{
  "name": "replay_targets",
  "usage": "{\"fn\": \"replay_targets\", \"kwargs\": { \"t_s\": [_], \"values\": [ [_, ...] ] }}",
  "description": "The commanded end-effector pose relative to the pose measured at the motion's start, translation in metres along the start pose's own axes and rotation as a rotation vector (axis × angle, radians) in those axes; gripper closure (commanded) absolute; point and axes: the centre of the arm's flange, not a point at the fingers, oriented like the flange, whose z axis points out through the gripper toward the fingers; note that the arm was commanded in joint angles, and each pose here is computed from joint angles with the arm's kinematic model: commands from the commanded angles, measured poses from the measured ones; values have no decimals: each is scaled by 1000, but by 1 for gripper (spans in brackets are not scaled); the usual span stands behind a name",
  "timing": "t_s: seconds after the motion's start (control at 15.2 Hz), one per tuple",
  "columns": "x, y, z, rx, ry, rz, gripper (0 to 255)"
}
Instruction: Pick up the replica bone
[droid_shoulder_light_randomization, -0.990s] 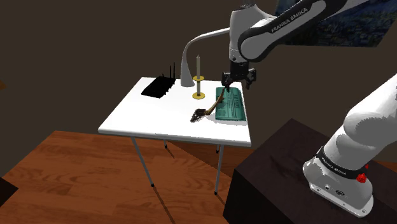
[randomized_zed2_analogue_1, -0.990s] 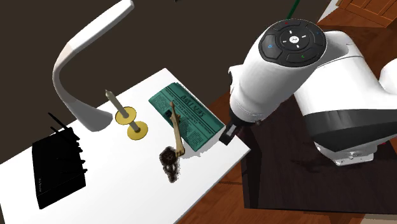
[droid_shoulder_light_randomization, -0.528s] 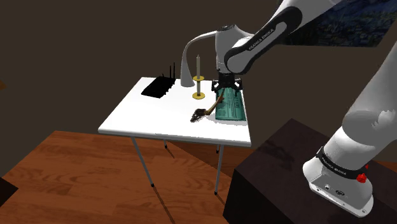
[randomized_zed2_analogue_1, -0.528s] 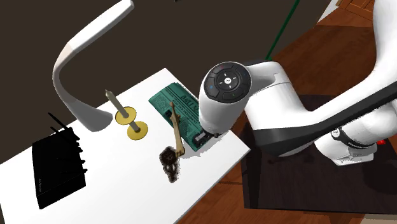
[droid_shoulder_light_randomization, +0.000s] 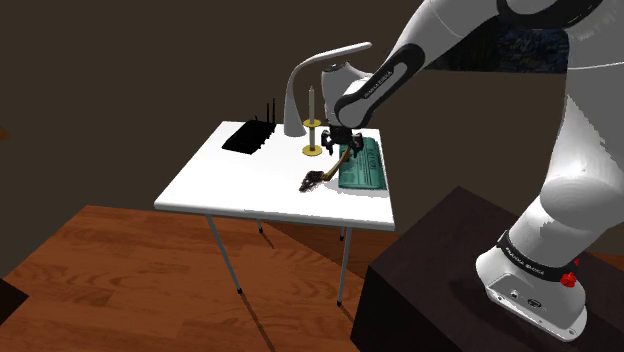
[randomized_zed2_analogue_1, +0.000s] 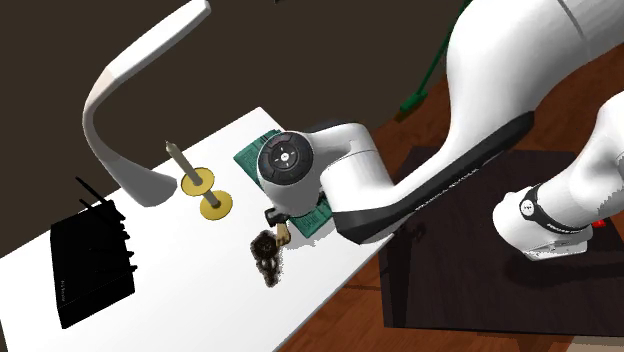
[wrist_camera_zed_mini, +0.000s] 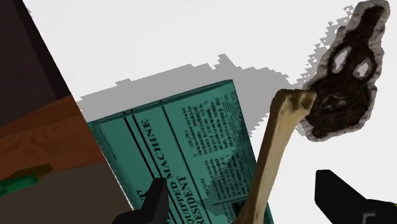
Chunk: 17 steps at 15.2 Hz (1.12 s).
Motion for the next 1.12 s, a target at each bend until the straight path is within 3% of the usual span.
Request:
{"fn": "replay_targets", "kwargs": {
  "t_s": [0.0,0.4,1.06],
  "values": [
    [12,-14,21,-6,6,61,0],
    [53,-50,77,-22,20,234,0],
    [46,-54,116,-22,20,234,0]
  ]
}}
